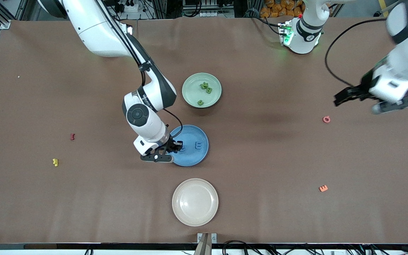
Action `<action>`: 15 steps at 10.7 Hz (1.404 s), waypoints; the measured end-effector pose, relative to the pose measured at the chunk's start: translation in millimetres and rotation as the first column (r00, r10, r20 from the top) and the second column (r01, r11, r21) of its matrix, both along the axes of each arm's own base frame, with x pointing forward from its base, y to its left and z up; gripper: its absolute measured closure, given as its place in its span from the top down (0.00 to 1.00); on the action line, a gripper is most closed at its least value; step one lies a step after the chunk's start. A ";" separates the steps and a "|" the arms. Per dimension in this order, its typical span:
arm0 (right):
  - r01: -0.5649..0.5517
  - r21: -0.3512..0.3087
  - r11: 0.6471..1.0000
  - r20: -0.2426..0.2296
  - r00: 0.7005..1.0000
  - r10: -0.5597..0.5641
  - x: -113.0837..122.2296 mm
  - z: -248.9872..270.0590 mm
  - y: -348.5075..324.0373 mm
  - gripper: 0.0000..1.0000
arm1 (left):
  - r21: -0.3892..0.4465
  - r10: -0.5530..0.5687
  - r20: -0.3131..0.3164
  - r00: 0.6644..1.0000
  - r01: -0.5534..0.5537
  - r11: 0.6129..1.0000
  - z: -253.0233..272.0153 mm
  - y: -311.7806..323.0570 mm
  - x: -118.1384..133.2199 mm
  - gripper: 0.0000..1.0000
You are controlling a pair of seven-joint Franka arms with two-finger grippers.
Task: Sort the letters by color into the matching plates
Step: 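Put blue X on the blue plate while the left gripper withdraws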
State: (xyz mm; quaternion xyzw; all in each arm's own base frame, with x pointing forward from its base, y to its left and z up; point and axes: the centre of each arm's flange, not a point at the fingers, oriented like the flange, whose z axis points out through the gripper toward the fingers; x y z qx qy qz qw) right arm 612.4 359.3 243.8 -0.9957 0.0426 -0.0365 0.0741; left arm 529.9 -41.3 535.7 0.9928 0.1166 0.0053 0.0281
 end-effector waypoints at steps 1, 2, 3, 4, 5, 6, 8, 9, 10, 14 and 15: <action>-0.008 0.000 1.000 -0.001 1.000 0.008 -3.0 -2.0 6.8 0.29 | -0.006 0.006 0.074 0.997 -0.005 1.000 36.9 9.4 2.2 1.00; -0.017 -0.002 1.000 -0.003 1.000 0.017 -6.4 -4.7 13.1 0.29 | -0.007 -0.002 0.133 0.991 0.003 1.000 67.4 13.5 2.2 1.00; -0.027 -0.003 1.000 -0.006 1.000 0.027 -10.0 -6.8 19.0 0.30 | -0.001 -0.039 0.153 0.988 0.039 0.999 83.3 14.8 -0.9 1.00; -0.039 -0.004 0.999 -0.007 0.999 0.039 -14.2 -8.3 26.1 0.31 | 0.007 -0.083 0.147 0.986 0.083 0.996 92.5 16.1 -5.1 1.00; -0.051 -0.004 0.999 -0.007 0.999 0.051 -18.4 -9.0 33.5 0.32 | 0.015 -0.132 0.132 0.982 0.132 0.991 99.6 18.6 -8.8 1.00; -0.059 -0.003 0.998 -0.005 0.998 0.059 -21.3 -8.7 39.1 0.43 | 0.032 -0.179 0.111 0.977 0.177 0.984 105.6 23.4 -12.3 1.00; -0.061 -0.003 0.998 0.002 0.998 0.061 -19.6 -6.0 39.6 0.70 | 0.072 -0.225 0.095 0.970 0.218 0.973 116.9 25.8 -15.9 1.00; -0.061 -0.004 0.998 0.013 0.998 0.061 -14.2 -2.0 35.7 0.85 | 0.076 -0.233 0.095 0.968 0.226 0.971 118.0 22.1 -16.2 1.00; -0.069 -0.007 0.998 0.025 0.997 0.069 -7.1 2.1 28.7 0.96 | 0.086 -0.244 0.093 0.965 0.236 0.968 118.2 17.1 -16.0 1.00; -0.056 -0.024 0.998 0.050 0.997 0.057 46.9 27.7 -66.9 1.00 | 0.092 -0.253 0.093 0.963 0.244 0.965 118.7 12.5 -15.1 1.00; -0.065 -0.035 0.997 0.045 0.997 0.067 60.1 34.5 -102.3 1.00 | 0.092 -0.252 0.092 0.963 0.244 0.965 117.9 12.6 -14.6 1.00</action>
